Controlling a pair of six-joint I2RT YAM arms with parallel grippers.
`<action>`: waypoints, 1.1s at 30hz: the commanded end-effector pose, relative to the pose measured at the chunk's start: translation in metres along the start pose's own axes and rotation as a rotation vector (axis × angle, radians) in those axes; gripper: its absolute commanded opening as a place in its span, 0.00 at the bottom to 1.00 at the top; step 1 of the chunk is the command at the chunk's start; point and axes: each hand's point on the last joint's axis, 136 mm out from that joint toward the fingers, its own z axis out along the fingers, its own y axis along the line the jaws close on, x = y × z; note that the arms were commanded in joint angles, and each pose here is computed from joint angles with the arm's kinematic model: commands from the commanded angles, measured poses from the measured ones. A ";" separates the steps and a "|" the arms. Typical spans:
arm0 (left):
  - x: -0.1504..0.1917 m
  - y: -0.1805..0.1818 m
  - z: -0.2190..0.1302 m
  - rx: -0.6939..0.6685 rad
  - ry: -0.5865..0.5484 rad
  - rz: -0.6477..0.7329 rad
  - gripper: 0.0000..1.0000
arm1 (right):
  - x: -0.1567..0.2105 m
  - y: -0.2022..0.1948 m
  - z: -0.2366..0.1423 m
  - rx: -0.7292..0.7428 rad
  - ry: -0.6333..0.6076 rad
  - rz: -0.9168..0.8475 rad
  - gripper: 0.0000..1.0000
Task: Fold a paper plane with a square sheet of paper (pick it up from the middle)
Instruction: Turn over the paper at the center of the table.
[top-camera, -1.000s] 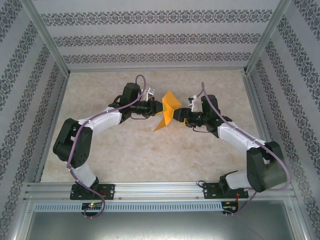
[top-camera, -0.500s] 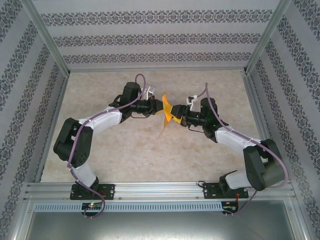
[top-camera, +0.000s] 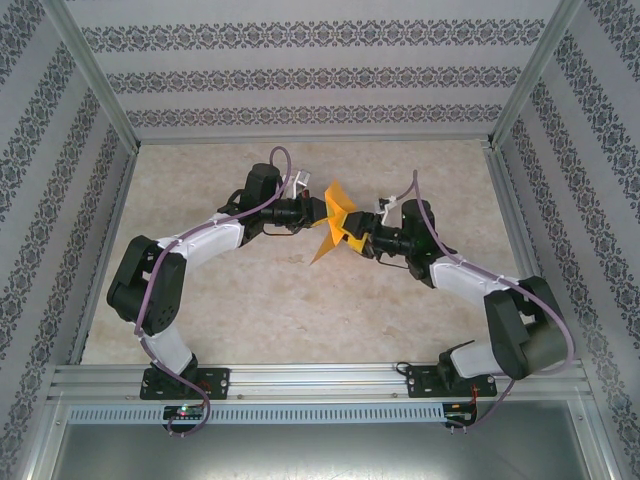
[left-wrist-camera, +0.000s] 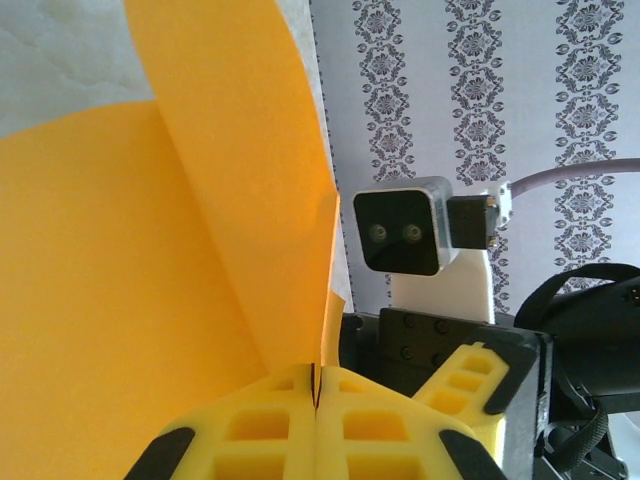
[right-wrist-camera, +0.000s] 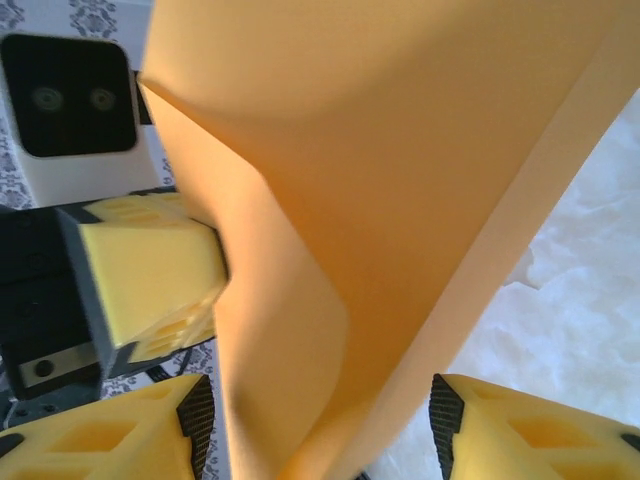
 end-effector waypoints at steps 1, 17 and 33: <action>-0.005 -0.012 -0.001 0.028 -0.028 0.041 0.06 | 0.001 0.008 -0.003 -0.038 -0.013 0.025 0.61; -0.002 -0.005 0.000 0.035 -0.029 0.028 0.06 | 0.000 0.021 0.008 -0.120 -0.002 0.079 0.52; 0.006 0.008 0.000 -0.022 0.009 0.042 0.09 | 0.000 0.011 0.001 -0.077 0.000 0.084 0.32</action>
